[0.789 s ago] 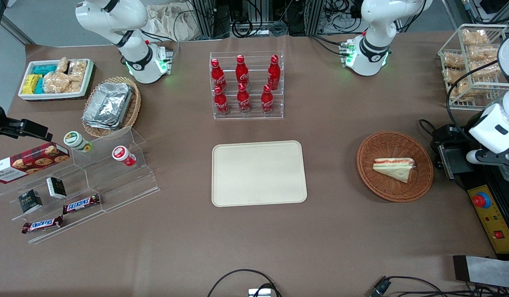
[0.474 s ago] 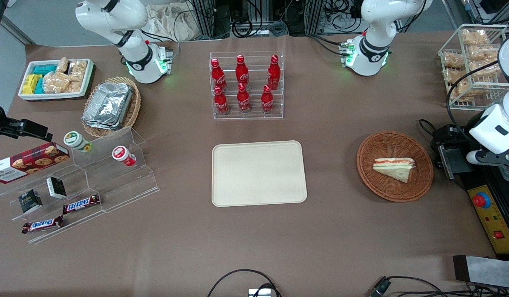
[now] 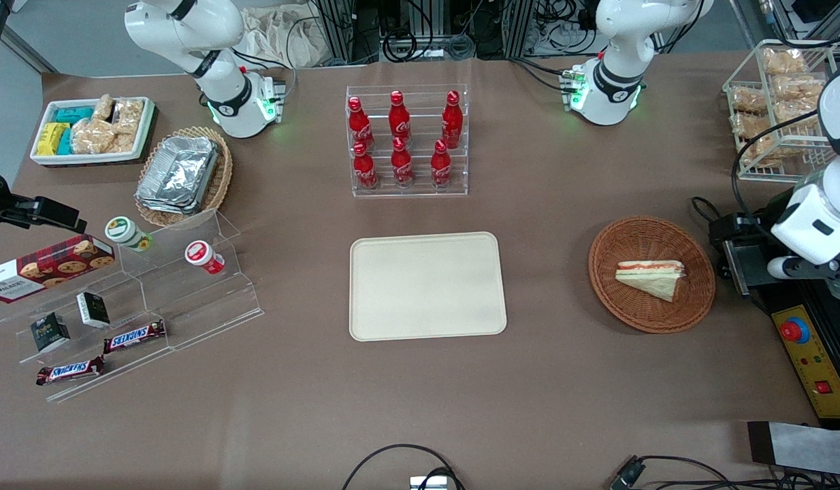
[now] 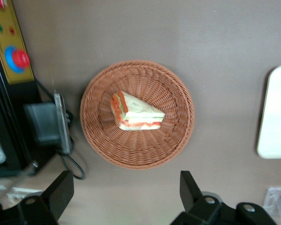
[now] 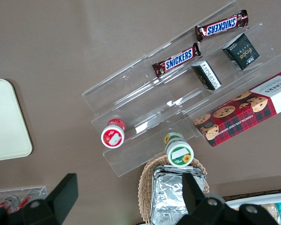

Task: Place sandwich from basket to tray
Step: 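Move the left gripper over the sandwich in the wicker basket, then lower the left gripper onto the wrapped sandwich and close on it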

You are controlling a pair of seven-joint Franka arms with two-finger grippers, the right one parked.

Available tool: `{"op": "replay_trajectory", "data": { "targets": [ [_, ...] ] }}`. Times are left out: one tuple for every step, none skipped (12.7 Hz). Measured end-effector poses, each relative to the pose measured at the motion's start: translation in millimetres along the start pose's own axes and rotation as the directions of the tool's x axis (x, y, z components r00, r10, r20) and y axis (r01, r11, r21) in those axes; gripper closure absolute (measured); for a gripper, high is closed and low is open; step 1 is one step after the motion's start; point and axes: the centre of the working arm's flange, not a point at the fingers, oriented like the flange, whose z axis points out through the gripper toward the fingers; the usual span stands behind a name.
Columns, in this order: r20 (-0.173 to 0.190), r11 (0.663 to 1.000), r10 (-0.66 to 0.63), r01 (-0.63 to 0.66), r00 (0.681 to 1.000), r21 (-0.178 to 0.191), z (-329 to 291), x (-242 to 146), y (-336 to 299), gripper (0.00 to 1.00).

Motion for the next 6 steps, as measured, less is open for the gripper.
{"op": "replay_trajectory", "data": {
  "targets": [
    [0.014, 0.998, -0.063, 0.064, 0.998, -0.021, 11.7, 1.8, -6.3, 0.00],
    [0.016, 0.992, -0.121, 0.121, 0.993, -0.033, 25.5, 4.5, -14.8, 0.00],
    [0.004, 0.981, -0.190, 0.190, 0.982, -0.043, 42.1, 8.2, -22.2, 0.00],
    [-0.012, 0.964, -0.262, 0.261, 0.965, -0.052, 59.0, 11.6, -25.1, 0.00],
    [-0.027, 0.943, -0.328, 0.326, 0.944, -0.061, 77.6, 13.9, -24.3, 0.00],
    [-0.035, 0.925, -0.376, 0.373, 0.926, -0.068, 96.9, 14.6, -22.6, 0.00]
  ]
}}
